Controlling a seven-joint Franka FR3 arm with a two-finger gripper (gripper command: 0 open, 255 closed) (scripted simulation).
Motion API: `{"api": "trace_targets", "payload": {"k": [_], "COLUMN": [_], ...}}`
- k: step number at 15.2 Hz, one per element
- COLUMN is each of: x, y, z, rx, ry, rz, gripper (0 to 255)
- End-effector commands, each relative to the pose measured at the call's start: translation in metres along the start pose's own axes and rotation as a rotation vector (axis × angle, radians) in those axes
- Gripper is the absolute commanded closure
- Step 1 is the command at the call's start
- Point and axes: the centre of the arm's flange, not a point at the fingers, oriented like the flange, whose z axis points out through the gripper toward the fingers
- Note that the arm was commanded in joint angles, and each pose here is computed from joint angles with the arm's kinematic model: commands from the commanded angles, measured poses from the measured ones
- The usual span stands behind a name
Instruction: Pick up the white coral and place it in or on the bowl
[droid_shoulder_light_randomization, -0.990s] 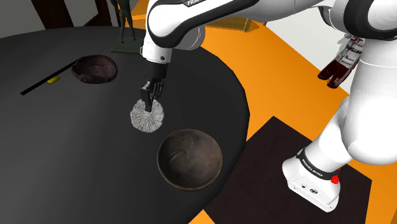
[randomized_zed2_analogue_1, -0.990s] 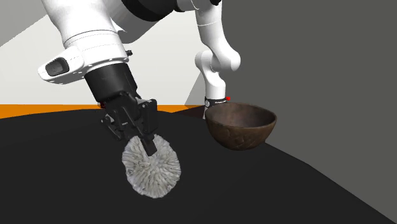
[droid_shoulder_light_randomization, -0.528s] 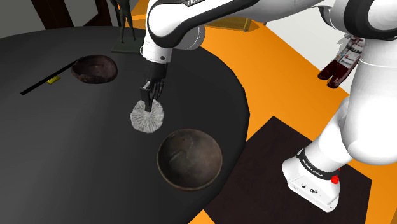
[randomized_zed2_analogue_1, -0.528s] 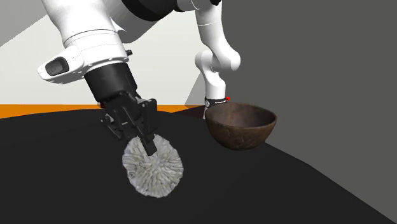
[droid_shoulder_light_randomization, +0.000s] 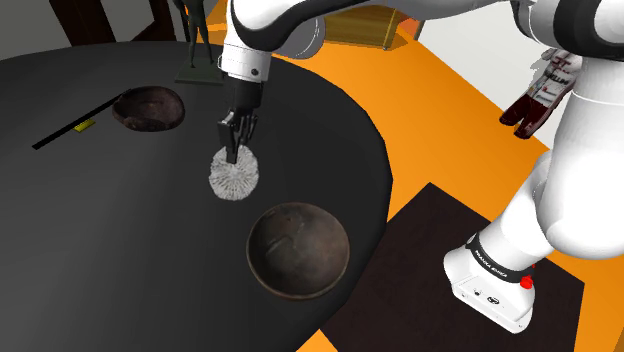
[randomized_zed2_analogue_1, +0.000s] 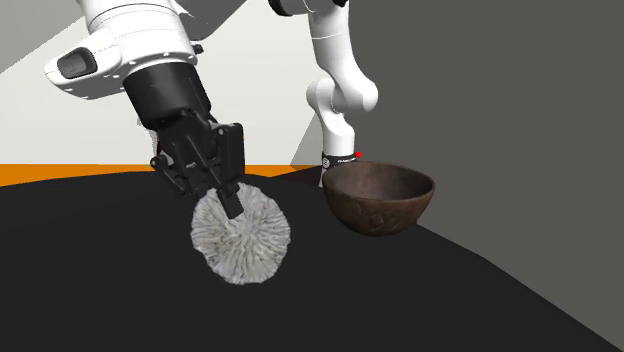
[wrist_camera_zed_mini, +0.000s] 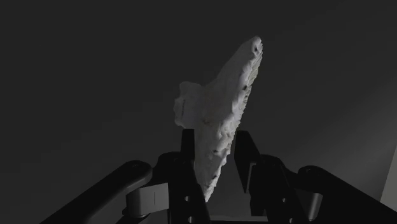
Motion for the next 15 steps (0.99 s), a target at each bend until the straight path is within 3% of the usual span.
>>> {"api": "trace_targets", "payload": {"k": [1, 15], "x": [0.000, 0.001], "y": [-0.004, -0.033], "z": [-0.009, -0.078], "rx": [0.000, 0.000], "ry": [0.000, 0.000], "rz": [0.000, 0.000], "gripper": [255, 255]}}
